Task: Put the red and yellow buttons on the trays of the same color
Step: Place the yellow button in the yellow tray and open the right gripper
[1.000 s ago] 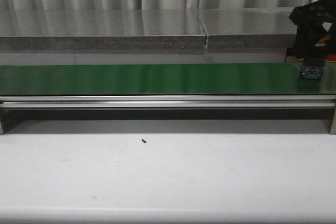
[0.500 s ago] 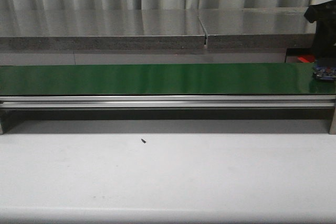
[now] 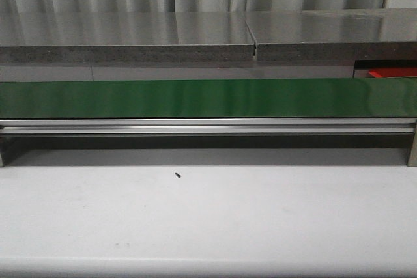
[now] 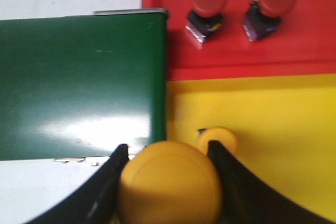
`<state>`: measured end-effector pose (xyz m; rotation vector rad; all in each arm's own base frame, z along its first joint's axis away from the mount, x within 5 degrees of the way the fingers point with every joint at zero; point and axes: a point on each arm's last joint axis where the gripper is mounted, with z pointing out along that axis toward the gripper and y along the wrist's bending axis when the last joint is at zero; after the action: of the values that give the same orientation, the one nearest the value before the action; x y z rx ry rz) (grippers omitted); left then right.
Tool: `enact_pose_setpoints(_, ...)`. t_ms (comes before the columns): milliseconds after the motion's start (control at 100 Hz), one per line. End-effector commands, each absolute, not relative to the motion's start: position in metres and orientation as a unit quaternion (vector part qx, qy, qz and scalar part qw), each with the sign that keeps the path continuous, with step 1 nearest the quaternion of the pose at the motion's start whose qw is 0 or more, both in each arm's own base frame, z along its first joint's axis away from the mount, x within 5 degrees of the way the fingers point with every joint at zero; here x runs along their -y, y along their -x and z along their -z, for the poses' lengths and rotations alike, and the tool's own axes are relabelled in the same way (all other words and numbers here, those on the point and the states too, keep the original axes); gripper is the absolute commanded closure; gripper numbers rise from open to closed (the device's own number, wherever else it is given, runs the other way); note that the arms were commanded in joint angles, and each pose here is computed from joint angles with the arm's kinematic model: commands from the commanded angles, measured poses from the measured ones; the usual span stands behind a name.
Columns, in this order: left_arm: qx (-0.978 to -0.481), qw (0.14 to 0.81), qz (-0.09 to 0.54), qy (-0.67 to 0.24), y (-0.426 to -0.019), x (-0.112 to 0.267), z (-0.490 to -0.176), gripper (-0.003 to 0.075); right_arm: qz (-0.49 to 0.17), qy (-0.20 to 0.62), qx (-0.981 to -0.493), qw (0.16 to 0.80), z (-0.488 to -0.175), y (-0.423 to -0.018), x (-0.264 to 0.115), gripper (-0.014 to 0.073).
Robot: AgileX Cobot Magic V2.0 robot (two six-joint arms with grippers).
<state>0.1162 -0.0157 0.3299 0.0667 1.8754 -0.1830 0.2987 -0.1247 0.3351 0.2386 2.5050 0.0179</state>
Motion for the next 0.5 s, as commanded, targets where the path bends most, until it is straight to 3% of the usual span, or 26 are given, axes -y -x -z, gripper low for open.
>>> enact_pose_setpoints(0, -0.776, 0.625, 0.084, -0.021, -0.118, 0.016, -0.345, 0.0739, 0.023, -0.132, -0.922, 0.364, -0.355, -0.287, 0.146, 0.0481)
enact_pose_setpoints(220, -0.776, 0.625, 0.084, -0.021, -0.118, 0.016, -0.345, 0.0739, 0.044, -0.222, -0.891, 0.394, -0.34, -0.284, 0.2, 0.0481)
enact_pose_setpoints(490, -0.776, 0.625, 0.084, -0.021, -0.118, 0.016, -0.345, 0.0739, 0.046, -0.235, -0.896, 0.374, -0.296, -0.31, 0.222, 0.0481)
